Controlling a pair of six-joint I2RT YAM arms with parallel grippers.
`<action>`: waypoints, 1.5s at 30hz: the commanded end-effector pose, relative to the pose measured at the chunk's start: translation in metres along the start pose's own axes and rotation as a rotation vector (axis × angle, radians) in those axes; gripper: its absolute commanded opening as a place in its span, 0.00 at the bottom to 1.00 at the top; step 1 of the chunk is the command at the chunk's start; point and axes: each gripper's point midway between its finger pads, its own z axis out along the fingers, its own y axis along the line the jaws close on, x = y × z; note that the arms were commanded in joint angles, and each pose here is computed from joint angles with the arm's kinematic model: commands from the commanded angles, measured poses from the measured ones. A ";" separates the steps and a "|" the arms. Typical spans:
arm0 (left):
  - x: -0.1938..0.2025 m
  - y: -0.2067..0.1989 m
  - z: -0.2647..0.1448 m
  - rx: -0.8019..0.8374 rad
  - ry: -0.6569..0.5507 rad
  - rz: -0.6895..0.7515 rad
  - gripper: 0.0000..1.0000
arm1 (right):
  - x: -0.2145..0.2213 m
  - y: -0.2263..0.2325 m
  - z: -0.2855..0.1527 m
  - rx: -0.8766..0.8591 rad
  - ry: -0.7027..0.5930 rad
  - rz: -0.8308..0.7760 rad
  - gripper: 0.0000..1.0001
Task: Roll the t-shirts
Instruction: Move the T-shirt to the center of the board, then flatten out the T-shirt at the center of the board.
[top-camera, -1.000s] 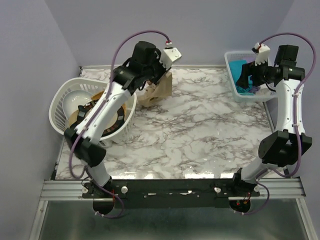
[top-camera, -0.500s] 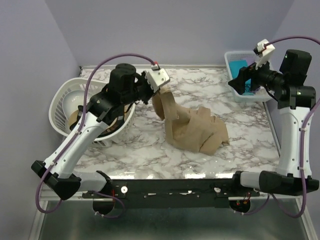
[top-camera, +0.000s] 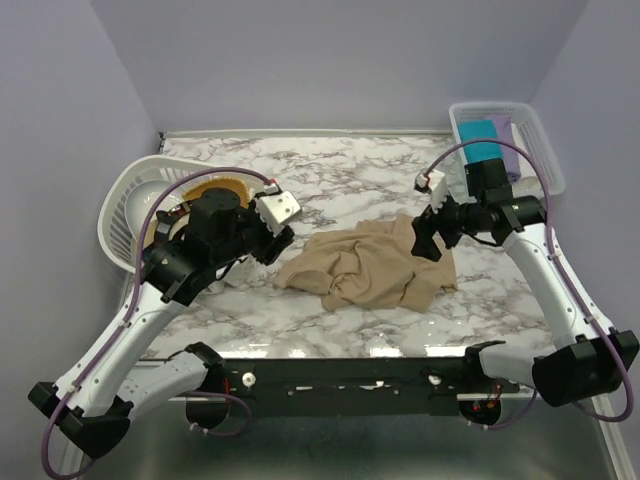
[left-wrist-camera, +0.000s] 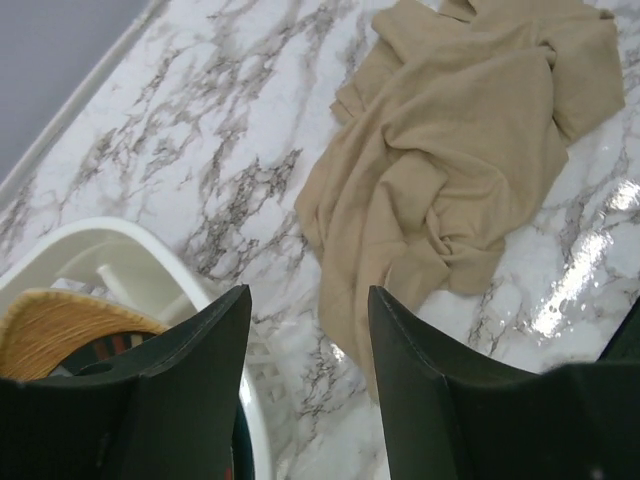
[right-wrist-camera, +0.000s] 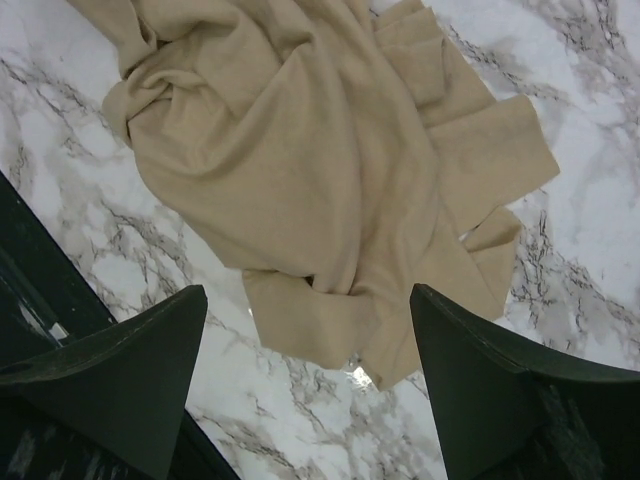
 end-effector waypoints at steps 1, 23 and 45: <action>-0.010 0.027 -0.016 -0.113 -0.038 -0.068 0.64 | -0.034 0.007 0.026 -0.042 -0.028 -0.100 0.91; -0.039 0.098 -0.129 -0.516 -0.263 -0.274 0.89 | -0.059 0.184 0.247 -0.414 0.238 -0.706 0.86; -0.032 0.110 -0.153 -0.612 -0.341 -0.365 0.88 | -0.015 0.157 0.265 -0.223 0.254 -0.876 0.36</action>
